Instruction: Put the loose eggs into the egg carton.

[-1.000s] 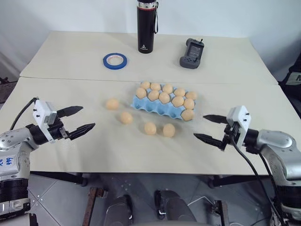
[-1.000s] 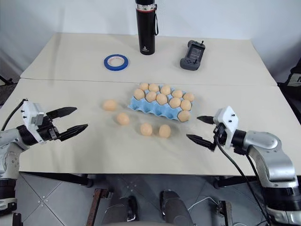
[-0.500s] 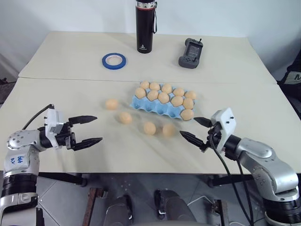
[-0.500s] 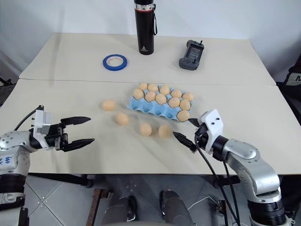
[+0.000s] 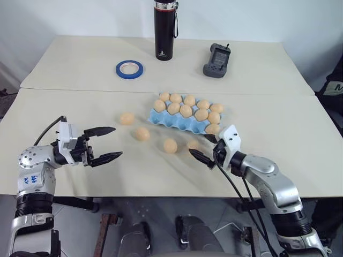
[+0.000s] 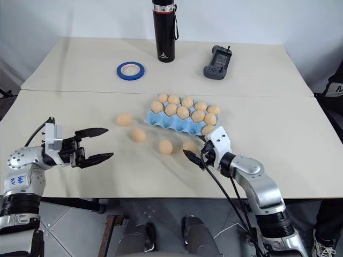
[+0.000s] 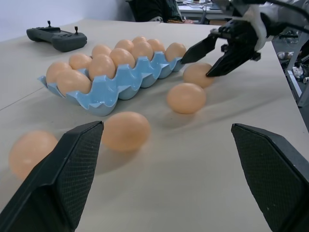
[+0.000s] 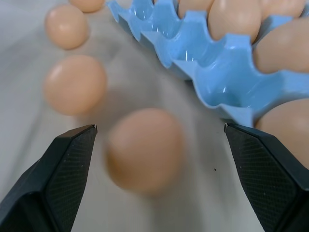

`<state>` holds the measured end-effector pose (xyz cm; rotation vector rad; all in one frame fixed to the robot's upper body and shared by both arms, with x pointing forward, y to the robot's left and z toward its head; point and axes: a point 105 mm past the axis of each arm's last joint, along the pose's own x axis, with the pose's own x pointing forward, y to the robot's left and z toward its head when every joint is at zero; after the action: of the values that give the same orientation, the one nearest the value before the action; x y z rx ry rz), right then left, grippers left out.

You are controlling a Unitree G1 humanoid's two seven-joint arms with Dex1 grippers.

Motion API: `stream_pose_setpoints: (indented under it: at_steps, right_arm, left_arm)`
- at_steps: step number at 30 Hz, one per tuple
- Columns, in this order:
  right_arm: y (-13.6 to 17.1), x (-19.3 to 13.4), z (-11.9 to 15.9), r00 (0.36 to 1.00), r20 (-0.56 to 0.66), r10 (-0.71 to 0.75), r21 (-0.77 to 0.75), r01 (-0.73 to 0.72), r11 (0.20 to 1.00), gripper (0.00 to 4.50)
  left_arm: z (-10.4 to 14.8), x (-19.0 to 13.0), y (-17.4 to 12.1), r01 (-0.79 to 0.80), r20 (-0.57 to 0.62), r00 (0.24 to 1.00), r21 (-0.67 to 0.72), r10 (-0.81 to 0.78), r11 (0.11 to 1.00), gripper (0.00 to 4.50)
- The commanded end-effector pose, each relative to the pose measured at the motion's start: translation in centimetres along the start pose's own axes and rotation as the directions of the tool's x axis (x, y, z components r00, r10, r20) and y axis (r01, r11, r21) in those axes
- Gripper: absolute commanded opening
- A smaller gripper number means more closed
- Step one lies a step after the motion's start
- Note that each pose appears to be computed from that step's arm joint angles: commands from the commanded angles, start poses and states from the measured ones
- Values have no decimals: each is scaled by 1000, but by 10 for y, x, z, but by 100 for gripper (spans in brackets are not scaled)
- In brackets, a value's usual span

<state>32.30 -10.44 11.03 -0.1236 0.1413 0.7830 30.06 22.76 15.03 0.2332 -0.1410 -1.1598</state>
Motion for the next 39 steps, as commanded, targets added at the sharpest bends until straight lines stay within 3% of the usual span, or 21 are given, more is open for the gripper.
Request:
stream_pose_setpoints:
  at_steps: [1, 11, 14, 18, 19, 25, 28, 31, 39]
  right_arm:
    - [3, 5, 10, 999, 46, 20, -29, -19, 999, 443]
    - [1, 7, -1, 1000, 8, 12, -26, -12, 1000, 443]
    - [-1, 3, -9, 1000, -27, 13, -33, -14, 999, 380]
    - [-3, 2, -9, 1000, -23, 7, -30, -7, 1000, 250]
    - [-3, 2, -9, 1000, -21, 7, -30, -8, 1000, 240]
    - [0, -5, 11, 999, 38, 21, -47, -19, 999, 240]
    - [-6, -4, 53, 991, 136, 7, -70, 2, 998, 240]
    - [-13, 6, 74, 982, 189, -14, -68, 27, 997, 240]
    - [-34, 33, 80, 982, 176, -61, -116, 82, 990, 240]
  left_arm:
    - [7, -1, 0, -18, 32, 999, 37, 17, 999, 450]
    - [3, -1, -1, -21, 12, 1000, 29, 20, 999, 450]
    - [3, 0, 0, -25, 11, 1000, 33, 24, 999, 450]
    - [4, 2, 3, -32, 15, 999, 39, 31, 999, 450]
    - [5, 2, 3, -32, 16, 999, 40, 32, 999, 450]
    - [6, 1, 4, -34, 16, 999, 43, 34, 998, 450]
    - [8, 0, 4, -36, 15, 999, 43, 36, 998, 450]
    - [8, 0, 4, -37, 16, 999, 44, 37, 998, 450]
    - [14, 1, 2, -61, 39, 998, 56, 58, 997, 450]
